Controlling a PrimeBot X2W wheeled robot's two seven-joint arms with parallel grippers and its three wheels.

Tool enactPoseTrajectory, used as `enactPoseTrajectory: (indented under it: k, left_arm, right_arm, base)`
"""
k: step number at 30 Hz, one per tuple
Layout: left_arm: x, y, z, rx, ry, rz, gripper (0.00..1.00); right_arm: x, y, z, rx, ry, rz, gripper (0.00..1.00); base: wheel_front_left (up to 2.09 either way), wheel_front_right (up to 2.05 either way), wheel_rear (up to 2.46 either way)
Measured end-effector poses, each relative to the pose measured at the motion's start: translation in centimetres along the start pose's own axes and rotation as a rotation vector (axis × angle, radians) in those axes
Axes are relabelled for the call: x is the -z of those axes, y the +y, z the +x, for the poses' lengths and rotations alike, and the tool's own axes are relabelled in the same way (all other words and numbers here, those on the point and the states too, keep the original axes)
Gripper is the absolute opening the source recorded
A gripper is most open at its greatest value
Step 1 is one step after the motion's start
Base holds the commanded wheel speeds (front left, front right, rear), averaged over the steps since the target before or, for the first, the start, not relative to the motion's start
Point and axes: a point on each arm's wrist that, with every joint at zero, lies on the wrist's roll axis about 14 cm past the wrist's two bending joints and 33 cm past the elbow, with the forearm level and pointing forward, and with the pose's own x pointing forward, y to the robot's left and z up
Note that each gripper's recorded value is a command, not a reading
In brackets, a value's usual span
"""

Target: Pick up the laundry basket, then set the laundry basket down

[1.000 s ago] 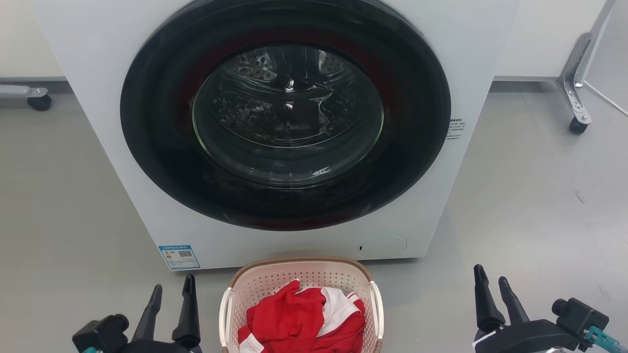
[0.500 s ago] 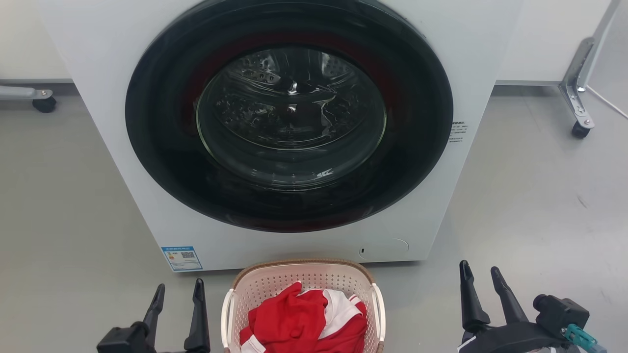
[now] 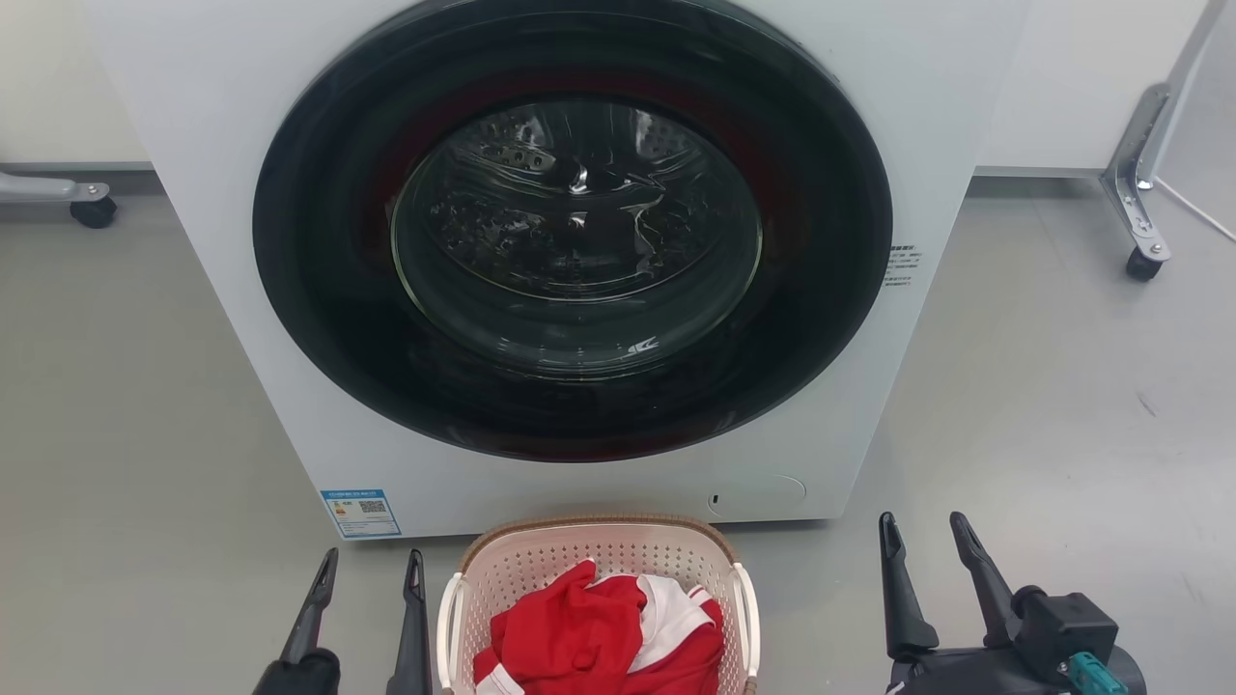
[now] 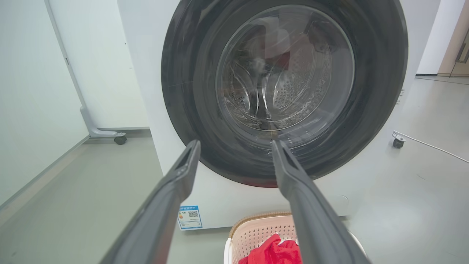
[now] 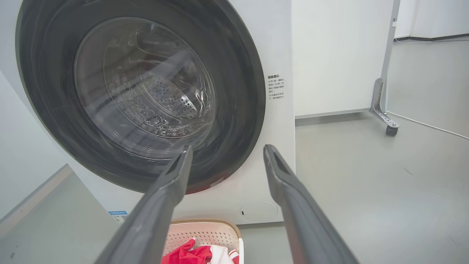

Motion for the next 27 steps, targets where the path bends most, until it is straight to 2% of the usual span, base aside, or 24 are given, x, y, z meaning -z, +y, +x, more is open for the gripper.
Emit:
enactPoseTrajectory:
  k: [8, 27]
  left_arm:
    - [-0.7, -0.7, -0.4, 0.025, -0.048, 0.13, 1.0]
    - [-0.6, -0.4, -0.3, 0.006, -0.042, 0.115, 1.0]
  right_arm:
    - [-0.6, 1.4, -0.2, -0.047, -0.045, -0.119, 1.0]
    - [-0.4, 1.1, -0.1, -0.043, -0.041, -0.123, 1.0]
  base:
    - [0.0, 0.0, 0.0]
    - [0.0, 0.0, 0.0]
